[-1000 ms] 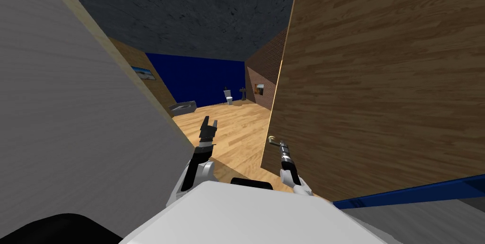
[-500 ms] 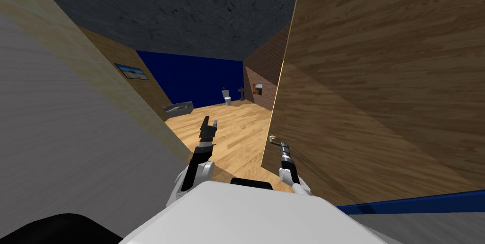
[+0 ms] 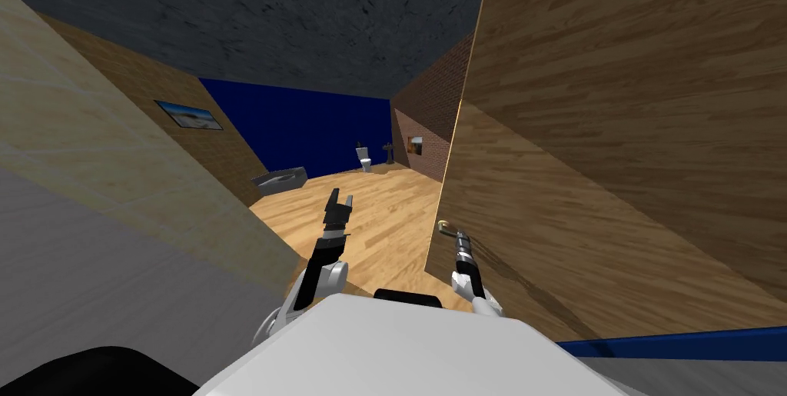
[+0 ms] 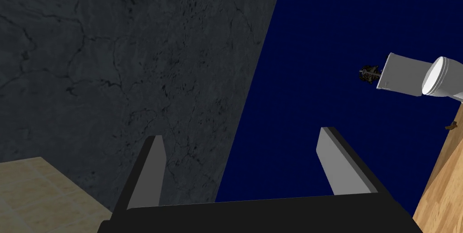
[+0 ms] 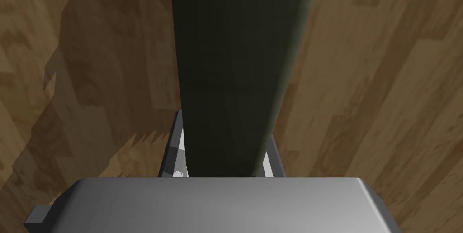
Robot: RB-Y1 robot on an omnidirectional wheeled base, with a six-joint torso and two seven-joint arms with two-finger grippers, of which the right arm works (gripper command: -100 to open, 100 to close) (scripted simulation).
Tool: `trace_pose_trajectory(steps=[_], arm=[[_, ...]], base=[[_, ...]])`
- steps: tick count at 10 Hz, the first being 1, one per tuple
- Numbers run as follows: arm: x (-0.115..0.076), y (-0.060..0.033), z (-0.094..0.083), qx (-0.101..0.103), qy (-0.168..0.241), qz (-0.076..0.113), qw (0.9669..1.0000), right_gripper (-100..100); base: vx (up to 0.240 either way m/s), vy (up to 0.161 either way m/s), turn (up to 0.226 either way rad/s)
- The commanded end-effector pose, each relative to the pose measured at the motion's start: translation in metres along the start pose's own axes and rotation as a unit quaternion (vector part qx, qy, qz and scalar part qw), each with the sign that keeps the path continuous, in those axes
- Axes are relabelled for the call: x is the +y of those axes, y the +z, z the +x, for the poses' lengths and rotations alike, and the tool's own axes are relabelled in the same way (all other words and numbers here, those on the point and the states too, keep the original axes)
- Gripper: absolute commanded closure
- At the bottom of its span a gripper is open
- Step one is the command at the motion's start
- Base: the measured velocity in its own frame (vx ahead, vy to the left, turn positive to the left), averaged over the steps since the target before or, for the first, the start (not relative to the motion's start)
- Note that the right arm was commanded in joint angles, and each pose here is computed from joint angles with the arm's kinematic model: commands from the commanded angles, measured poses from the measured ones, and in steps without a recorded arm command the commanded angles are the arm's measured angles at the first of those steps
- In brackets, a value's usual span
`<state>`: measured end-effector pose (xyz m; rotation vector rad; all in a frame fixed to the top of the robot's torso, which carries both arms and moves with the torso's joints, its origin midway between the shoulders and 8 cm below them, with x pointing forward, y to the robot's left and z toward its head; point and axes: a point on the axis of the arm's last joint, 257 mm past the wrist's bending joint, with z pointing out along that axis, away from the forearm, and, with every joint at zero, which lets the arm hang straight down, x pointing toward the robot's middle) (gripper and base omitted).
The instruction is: Push the door open
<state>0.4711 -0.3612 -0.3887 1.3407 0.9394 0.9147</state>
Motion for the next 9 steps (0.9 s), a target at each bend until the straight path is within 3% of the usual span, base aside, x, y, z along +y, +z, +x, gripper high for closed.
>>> trace_pose_trajectory(steps=[1, 6, 7, 8, 9], arm=[[0.002, 0.0000, -0.003, -0.009, 0.001, -0.003, 1.0000, 100], [-0.002, -0.0054, 0.002, -0.022, 0.010, 0.004, 0.9997, 100], [-0.005, -0.0066, -0.014, -0.032, 0.005, 0.004, 0.9995, 100], [0.002, 0.0005, -0.042, -0.050, -0.008, -0.004, 0.9987, 100], [-0.003, -0.0019, -0.042, -0.049, -0.008, 0.002, 0.9987, 100]], base=[[0.184, 0.055, -0.096], [0.142, 0.046, -0.059], [0.033, -0.004, -0.038], [0.132, -0.009, -0.031], [0.179, 0.026, -0.021]])
